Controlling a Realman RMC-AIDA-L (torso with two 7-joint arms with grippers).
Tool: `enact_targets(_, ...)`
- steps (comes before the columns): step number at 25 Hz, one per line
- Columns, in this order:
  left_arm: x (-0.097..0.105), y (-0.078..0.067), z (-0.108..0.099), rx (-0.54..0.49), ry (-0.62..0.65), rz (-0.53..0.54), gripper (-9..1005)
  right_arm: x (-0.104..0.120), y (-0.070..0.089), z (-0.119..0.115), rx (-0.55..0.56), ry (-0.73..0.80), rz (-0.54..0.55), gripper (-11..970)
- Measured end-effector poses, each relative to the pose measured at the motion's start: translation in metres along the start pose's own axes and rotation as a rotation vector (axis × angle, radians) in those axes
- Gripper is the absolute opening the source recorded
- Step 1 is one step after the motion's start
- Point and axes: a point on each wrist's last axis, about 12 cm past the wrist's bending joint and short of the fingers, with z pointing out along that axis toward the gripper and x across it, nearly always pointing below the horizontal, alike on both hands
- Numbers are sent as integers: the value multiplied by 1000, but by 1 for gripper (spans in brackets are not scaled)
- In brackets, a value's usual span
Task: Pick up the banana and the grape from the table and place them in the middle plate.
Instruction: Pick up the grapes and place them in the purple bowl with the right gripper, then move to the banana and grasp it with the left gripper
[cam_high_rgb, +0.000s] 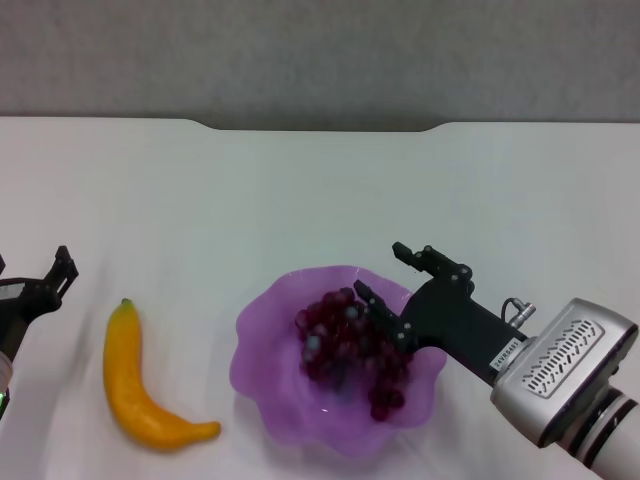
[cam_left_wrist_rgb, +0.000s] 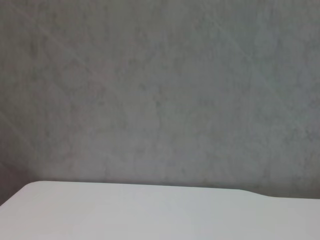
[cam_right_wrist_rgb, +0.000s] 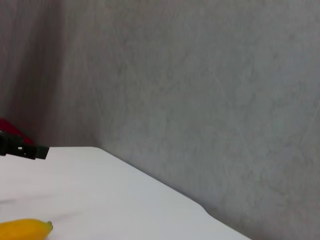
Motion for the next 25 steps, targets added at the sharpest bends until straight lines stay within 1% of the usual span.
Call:
enact_targets(5,0,0,0,0,0,0,883,-6,2,-3,-4,-63,8,679)
enact_targets(8,0,1,0,-1,0,-1,883,-5,0,-7,0,-80,26,679)
enact_targets(11,0,1,0,-1,-1,0,883,-2,-5,-9,40,-76,56,680)
enact_targets(16,1,1,-1,-3,4,-1,883,3,-24,-12,166,-58,144,680)
enact_targets(20,3,3,-2,-7,13,-3,883,9,-48,-24,295,-46,178,677)
enact_targets(21,3,3,-2,-5,16,-5,883,14,-54,-30,335,-31,185,677)
enact_targets(23,3,-1,0,7,29,-16,883,23,-62,-39,384,6,193,675)
enact_targets(25,1,-7,2,28,42,-30,883,30,-66,-44,408,51,201,674)
